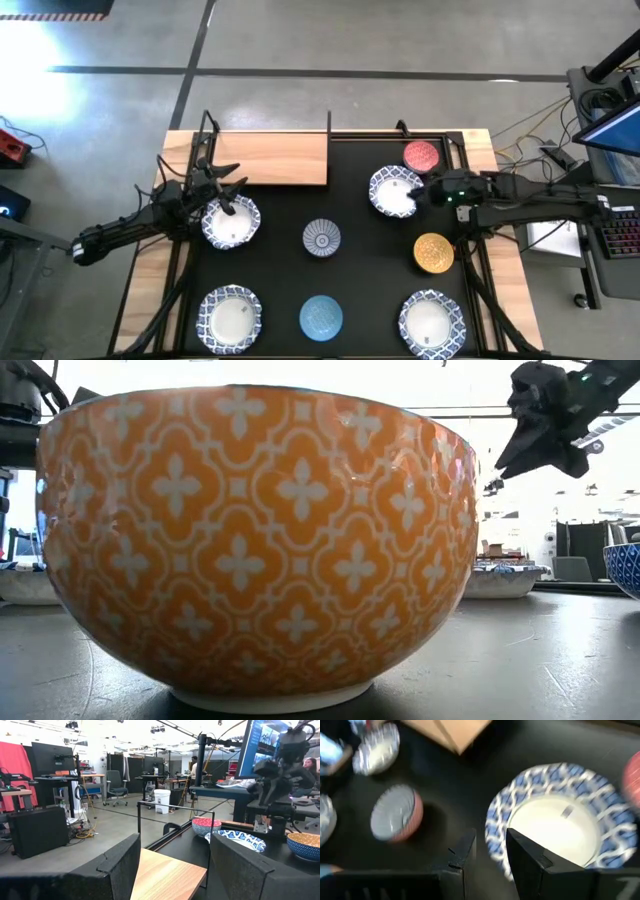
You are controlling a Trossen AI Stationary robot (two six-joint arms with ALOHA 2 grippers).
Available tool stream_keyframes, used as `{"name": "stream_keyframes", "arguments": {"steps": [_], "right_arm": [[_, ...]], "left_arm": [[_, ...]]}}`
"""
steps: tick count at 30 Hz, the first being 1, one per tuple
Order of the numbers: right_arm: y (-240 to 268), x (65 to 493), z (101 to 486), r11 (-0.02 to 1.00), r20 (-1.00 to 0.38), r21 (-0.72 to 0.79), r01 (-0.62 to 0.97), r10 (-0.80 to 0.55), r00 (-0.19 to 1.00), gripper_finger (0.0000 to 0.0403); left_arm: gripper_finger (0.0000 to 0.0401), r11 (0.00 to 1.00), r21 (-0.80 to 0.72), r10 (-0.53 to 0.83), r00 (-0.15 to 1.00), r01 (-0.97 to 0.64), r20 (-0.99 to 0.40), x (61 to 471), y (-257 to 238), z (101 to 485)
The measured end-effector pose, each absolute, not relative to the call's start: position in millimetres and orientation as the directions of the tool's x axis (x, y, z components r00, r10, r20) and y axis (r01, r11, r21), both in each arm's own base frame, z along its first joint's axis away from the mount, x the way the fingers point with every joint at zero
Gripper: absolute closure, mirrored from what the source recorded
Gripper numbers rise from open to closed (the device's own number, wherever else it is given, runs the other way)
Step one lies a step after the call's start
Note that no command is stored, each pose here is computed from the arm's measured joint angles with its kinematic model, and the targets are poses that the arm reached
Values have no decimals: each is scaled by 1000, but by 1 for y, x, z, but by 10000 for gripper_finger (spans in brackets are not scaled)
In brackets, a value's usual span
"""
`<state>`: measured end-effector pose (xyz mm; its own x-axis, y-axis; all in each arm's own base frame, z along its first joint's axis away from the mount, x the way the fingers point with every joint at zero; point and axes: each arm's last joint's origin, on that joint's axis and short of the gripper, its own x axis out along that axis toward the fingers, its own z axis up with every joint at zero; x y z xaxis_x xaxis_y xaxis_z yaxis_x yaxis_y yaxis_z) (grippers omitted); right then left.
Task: Place and stack bowls onto a shelf
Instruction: Put the top right white patterned bowl on the shelf
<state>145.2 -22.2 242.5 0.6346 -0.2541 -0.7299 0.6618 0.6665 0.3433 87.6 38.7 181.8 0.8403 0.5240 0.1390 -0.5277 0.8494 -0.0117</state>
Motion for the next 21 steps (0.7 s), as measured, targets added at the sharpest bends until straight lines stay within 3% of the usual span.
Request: {"name": "stream_keyframes", "arguments": {"steps": [7,10,15,21], "right_arm": [[-24,172,226,713,-838,230,662,-202,508,305],[-25,186,232,743,-842,219,632,-183,508,315],[-27,198,235,773,-901,133,621,-168,401,333],[-27,213,229,824,-947,97,558,-97,307,292]], "left_arm": [[177,849,-12,524,840,-528,139,88,39,182],[177,849,-12,524,840,-528,139,88,39,182],[177,849,-11,524,841,-528,135,88,39,181],[177,849,-10,524,841,-528,132,88,39,181]]}}
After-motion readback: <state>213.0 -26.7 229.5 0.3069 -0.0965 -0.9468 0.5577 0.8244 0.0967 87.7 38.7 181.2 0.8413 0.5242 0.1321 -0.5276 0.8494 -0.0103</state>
